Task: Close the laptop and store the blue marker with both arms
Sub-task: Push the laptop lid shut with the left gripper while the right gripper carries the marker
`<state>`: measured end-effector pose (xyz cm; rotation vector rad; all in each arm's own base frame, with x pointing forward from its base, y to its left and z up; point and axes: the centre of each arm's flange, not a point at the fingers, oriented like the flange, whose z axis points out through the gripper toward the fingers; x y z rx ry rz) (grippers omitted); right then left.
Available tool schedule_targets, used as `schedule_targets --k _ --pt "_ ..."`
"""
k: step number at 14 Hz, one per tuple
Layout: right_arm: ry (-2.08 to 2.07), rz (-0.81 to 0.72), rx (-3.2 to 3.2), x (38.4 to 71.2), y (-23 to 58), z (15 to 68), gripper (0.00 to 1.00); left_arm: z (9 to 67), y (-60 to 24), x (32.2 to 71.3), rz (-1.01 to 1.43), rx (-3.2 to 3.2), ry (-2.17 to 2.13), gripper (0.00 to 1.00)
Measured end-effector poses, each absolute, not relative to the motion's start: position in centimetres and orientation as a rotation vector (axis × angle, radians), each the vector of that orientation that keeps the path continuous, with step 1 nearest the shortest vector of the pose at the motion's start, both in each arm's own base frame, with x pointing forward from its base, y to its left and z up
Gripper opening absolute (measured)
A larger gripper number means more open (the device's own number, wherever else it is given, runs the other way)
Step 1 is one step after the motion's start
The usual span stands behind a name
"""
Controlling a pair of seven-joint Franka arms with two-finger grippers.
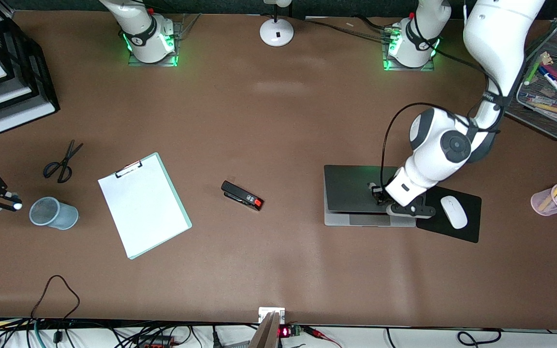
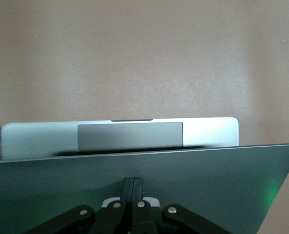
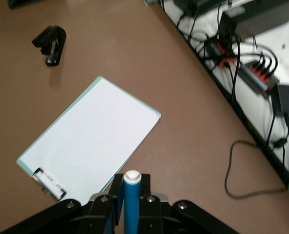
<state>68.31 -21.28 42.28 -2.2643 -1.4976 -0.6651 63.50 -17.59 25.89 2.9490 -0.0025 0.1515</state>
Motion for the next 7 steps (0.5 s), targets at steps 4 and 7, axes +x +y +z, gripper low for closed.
schedule_targets --k 4,7 --pt "-1.526 -0.815 -2.140 68.5 -23.3 38.5 0.18 22.1 -17.8 64.8 0.217 2.929 -0.010 0.01" --pt "-1.514 -0.890 -2.091 68.4 -24.4 36.3 0.18 19.6 -17.4 65.8 0.243 2.942 -0.041 0.01"
